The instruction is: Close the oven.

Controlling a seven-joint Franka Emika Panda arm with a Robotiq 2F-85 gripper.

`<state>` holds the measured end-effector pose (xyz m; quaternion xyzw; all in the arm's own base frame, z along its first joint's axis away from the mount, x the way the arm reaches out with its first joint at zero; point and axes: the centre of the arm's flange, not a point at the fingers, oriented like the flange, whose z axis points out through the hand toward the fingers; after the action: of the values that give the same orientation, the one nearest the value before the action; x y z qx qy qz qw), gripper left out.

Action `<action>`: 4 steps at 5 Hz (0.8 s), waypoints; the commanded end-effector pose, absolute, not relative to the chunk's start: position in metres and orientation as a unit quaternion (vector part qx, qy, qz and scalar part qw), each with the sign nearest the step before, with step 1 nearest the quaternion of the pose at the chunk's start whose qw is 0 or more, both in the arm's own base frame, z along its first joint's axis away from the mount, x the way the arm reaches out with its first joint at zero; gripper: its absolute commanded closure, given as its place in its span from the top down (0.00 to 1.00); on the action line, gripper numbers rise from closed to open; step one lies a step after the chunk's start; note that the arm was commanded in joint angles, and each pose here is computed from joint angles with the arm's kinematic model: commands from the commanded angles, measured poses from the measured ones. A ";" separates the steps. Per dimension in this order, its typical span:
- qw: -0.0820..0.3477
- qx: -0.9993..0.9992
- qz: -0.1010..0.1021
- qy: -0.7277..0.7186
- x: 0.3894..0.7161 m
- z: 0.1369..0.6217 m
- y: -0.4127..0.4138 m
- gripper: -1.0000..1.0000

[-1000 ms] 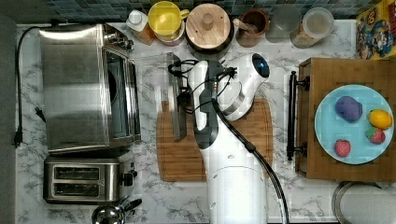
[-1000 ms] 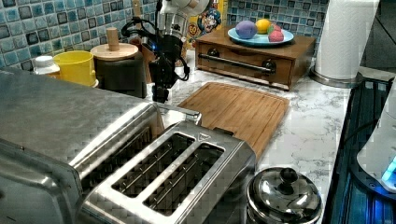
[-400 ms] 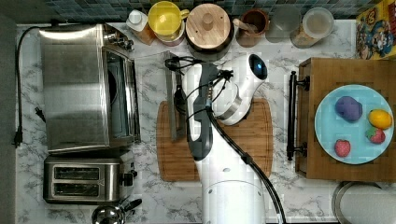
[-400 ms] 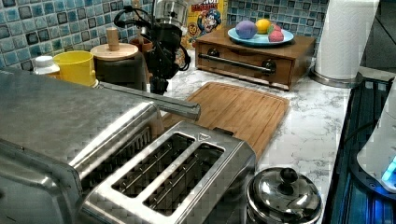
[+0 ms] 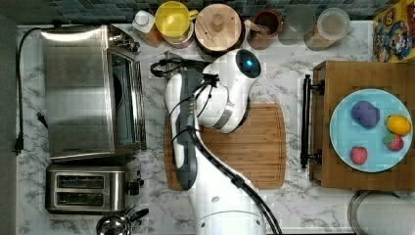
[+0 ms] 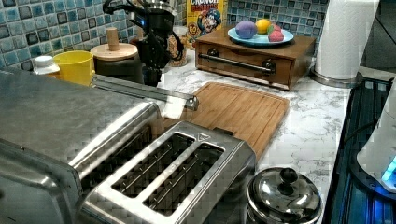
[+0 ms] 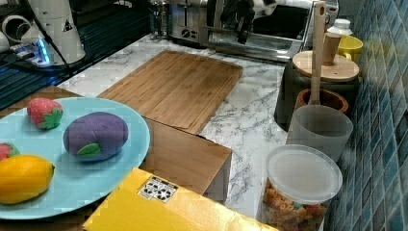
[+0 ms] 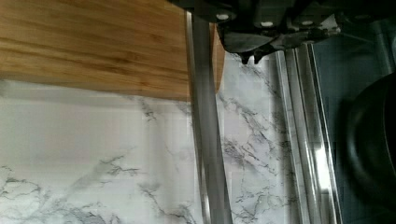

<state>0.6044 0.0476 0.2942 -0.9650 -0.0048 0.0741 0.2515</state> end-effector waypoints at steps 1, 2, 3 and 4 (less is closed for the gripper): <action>0.196 -0.969 0.008 -0.152 0.584 0.414 0.263 0.00; 0.177 -0.970 -0.002 -0.166 0.575 0.428 0.279 0.00; 0.150 -0.972 -0.019 -0.177 0.564 0.440 0.295 0.00; 0.076 -0.981 -0.045 -0.175 0.555 0.439 0.314 0.00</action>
<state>0.5892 0.1994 0.3776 -0.9908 -0.1148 0.0131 0.0703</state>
